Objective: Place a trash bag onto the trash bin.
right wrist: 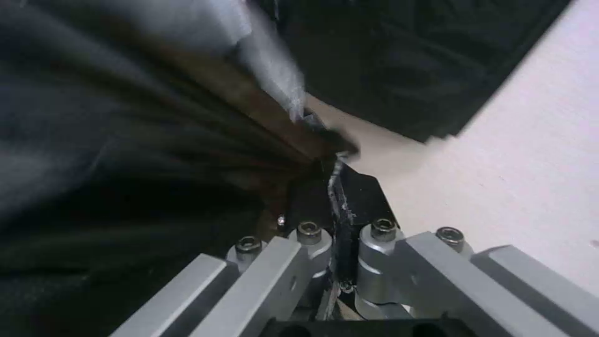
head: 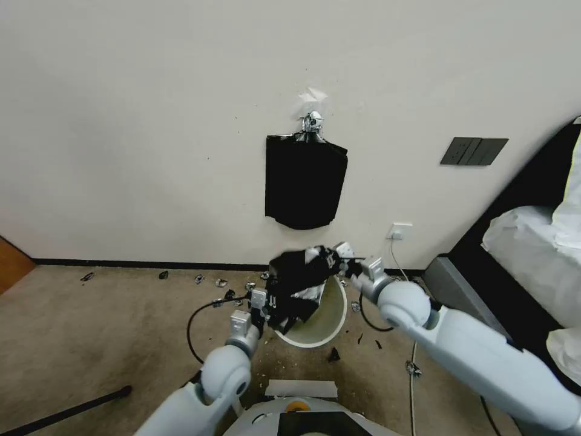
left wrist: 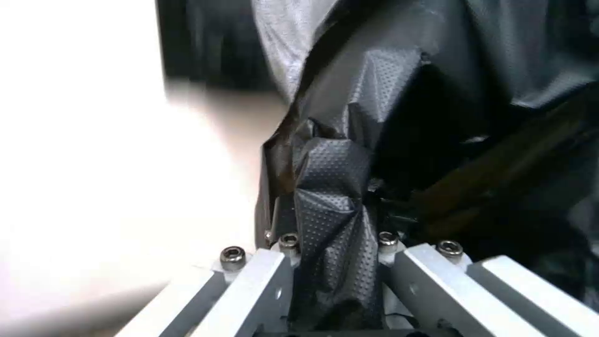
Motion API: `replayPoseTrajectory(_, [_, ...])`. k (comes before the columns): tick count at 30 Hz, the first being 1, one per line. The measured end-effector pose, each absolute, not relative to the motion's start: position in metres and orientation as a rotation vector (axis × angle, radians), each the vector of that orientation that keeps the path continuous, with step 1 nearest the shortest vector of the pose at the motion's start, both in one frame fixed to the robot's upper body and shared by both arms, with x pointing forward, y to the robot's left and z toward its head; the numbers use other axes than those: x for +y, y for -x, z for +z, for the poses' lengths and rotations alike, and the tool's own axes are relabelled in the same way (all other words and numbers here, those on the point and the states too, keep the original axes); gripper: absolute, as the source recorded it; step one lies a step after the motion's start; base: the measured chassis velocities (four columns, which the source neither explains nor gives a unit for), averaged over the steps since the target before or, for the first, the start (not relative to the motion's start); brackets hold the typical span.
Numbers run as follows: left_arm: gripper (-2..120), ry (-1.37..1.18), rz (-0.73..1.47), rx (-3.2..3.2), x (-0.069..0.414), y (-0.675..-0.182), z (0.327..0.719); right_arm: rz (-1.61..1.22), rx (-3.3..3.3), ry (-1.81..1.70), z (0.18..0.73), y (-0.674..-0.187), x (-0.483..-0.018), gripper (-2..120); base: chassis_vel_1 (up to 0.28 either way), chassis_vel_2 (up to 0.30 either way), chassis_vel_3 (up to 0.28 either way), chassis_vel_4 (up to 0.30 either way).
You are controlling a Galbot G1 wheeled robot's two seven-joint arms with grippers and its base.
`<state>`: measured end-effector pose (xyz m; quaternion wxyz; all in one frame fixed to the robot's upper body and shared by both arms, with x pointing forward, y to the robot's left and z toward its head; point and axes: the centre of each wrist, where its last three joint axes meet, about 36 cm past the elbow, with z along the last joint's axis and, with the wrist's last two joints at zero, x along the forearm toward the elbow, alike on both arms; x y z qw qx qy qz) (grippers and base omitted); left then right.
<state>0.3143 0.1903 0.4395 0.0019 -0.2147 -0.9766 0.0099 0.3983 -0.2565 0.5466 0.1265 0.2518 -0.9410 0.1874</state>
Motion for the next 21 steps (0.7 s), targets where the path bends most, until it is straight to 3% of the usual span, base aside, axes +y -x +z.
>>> replayPoseTrajectory(3, [2,0.687,0.056,-3.099,0.193,-0.316,0.438,0.557,-2.728,-0.723,0.551,-0.396,-0.264,0,0.000,0.000,0.000,0.000])
replayPoseTrajectory(10, [2,0.611,0.382,-3.162,0.196,-0.323,0.438,0.609,-2.638,-0.719,0.545,-0.369,-0.290,0,0.000,0.000,0.000,0.000])
replayPoseTrajectory(16, [2,0.496,0.554,-3.106,0.195,-0.330,0.444,0.535,-2.640,-0.769,0.523,-0.346,-0.276,0,0.000,0.000,0.000,0.000])
replayPoseTrajectory(21, [2,0.456,0.558,-3.059,0.196,-0.328,0.445,0.411,-2.686,-0.755,0.512,-0.340,-0.264,0,0.000,0.000,0.000,0.000])
